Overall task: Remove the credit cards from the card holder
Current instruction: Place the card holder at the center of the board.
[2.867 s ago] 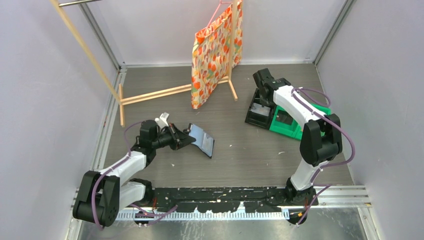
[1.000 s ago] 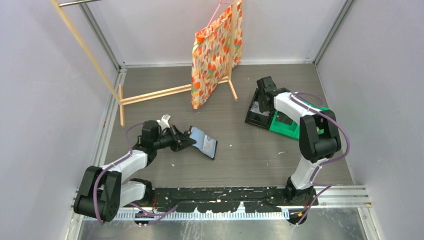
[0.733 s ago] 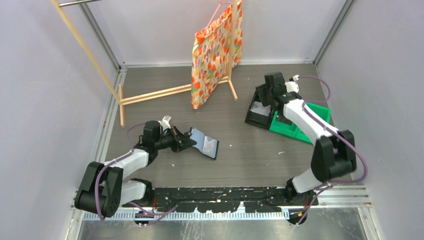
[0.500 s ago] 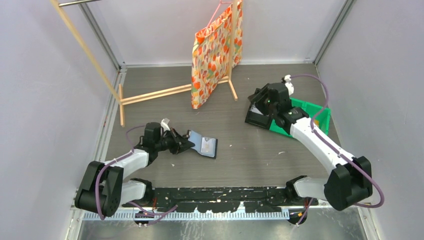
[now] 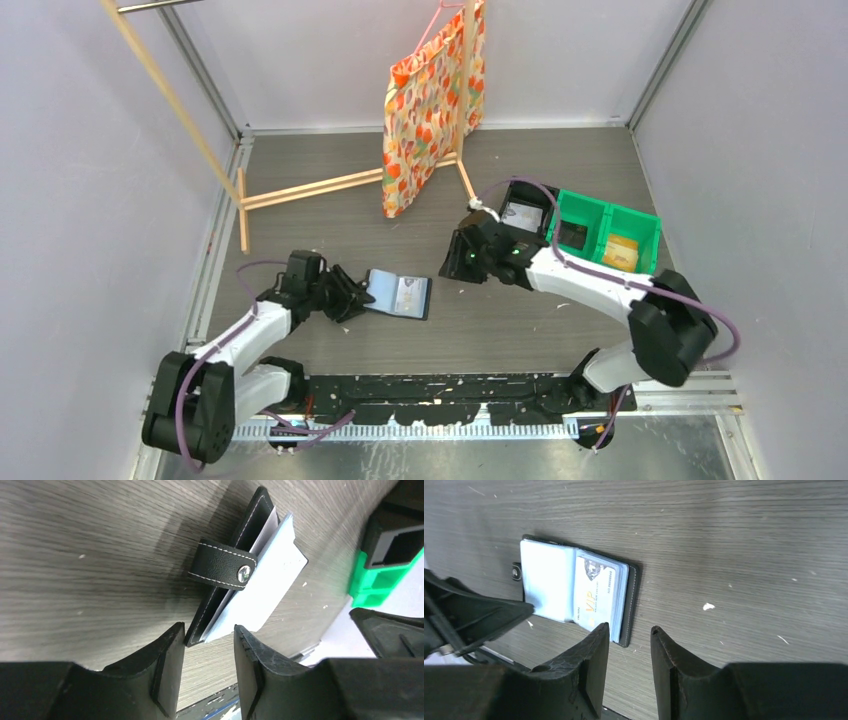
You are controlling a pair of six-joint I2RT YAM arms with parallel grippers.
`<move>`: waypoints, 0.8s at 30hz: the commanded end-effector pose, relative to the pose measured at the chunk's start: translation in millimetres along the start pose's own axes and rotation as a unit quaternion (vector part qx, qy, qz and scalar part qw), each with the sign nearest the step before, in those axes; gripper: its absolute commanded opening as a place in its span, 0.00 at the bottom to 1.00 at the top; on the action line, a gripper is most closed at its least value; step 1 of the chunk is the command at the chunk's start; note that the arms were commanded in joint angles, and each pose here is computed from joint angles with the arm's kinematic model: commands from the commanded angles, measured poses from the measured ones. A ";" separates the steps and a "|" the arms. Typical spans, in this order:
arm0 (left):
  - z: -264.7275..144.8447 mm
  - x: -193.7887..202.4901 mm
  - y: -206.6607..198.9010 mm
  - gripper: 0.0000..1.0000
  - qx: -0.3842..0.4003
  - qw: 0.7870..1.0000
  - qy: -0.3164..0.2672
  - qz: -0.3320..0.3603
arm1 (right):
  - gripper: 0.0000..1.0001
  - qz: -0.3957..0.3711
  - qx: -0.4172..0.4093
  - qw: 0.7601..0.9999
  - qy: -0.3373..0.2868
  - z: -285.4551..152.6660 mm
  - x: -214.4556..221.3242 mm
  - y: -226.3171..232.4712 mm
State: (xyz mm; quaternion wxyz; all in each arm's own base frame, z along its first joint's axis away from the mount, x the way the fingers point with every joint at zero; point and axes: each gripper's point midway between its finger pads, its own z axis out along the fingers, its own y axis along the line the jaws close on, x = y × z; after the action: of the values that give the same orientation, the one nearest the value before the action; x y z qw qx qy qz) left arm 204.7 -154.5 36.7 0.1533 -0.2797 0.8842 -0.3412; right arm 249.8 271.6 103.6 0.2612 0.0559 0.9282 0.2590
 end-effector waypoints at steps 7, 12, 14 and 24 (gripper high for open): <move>-67.0 -43.5 -37.2 0.37 -0.069 0.985 -0.131 0.094 | 0.37 -0.023 -0.047 0.996 0.072 32.9 17.0 54.7; -52.1 -18.0 -88.4 0.37 0.080 0.987 -0.064 0.122 | 0.34 -0.012 -0.061 0.993 0.097 45.1 25.8 61.5; -41.1 -5.3 -96.1 0.37 0.109 0.986 -0.018 0.124 | 0.33 -0.005 -0.071 0.992 0.107 47.6 29.2 66.1; 14.9 1.6 -107.1 0.34 0.148 0.982 0.073 0.091 | 0.34 0.037 -0.053 0.990 0.125 65.7 52.3 43.9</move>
State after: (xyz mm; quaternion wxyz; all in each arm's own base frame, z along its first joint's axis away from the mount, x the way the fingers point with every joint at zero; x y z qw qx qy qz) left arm 234.5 -205.9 73.6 0.1379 -0.1846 0.8861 -0.4023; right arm 237.9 344.4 52.2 0.1372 0.0272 0.9448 0.2963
